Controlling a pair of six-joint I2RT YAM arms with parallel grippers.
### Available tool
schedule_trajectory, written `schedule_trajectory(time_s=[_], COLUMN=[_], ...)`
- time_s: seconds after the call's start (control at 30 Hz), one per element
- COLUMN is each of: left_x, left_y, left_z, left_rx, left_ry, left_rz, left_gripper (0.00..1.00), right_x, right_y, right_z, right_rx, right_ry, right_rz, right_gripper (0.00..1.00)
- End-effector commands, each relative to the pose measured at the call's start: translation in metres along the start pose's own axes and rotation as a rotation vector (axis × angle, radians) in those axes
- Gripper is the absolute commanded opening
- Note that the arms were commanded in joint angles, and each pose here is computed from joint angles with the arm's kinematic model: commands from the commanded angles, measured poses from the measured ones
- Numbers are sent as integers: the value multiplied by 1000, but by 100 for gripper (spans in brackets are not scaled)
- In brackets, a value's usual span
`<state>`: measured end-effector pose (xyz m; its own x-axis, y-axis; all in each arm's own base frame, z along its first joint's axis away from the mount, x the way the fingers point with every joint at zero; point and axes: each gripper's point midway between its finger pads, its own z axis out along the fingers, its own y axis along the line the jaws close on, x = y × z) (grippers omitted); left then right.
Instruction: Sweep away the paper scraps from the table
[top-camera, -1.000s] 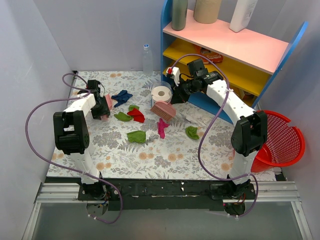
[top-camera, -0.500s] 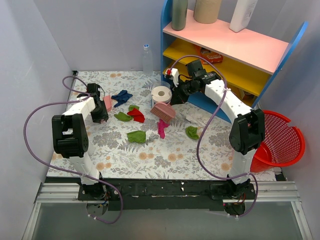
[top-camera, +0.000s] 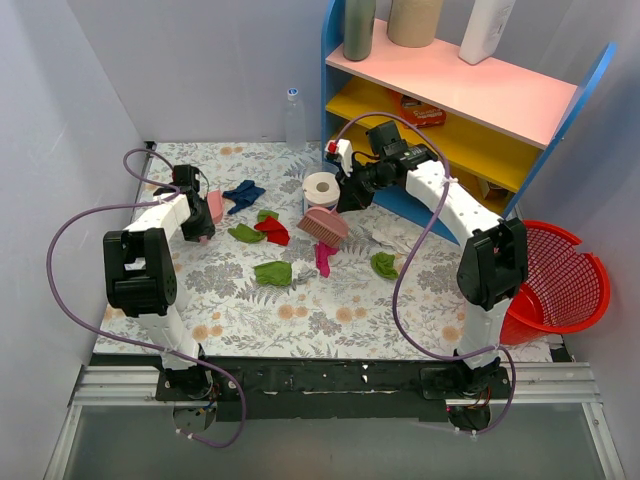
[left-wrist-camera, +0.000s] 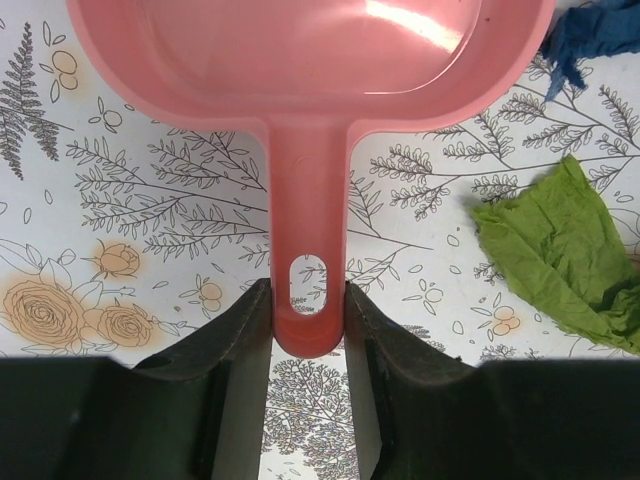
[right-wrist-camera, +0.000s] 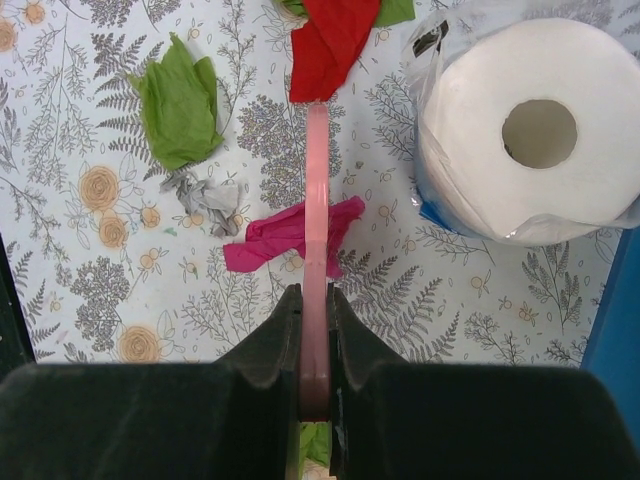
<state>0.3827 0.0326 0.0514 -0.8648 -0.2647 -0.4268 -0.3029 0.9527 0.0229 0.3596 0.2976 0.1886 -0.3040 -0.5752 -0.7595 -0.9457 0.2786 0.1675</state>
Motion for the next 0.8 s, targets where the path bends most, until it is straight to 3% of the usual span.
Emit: schedule_trajectory(time_s=[0.0,0.13,0.23,0.33,0.5,0.67,0.77], left_x=[-16,-18,-30,-50,-50,-21,17], left_y=[1,-2,0,-2,-26,-81,-101], left_z=[-9,-22,-40,-66,-96,-145,-169], left_rx=[-4,20,20,41,157,378,557], left_ry=[-59,-70,-116,-189,-210,-248,-183], left_rz=[8,8,-1,7,48,235,427], left_gripper=[25,15,14,0,0,0,0], right_x=[-17,-17,-21,-19,-6,-10,-13], right_y=[6,6,9,17,31,44,39], right_z=[-13,-17,-23,-33,-51,-73,-91], right_rx=[13,32,44,58,100,139,255], right_ry=[-38,-37,-48,-52,-40,-70,-104], right_rz=[-64,-73,-67,-57,-56,-94,-23], right_gripper=[1,1,1,1,1,1,1])
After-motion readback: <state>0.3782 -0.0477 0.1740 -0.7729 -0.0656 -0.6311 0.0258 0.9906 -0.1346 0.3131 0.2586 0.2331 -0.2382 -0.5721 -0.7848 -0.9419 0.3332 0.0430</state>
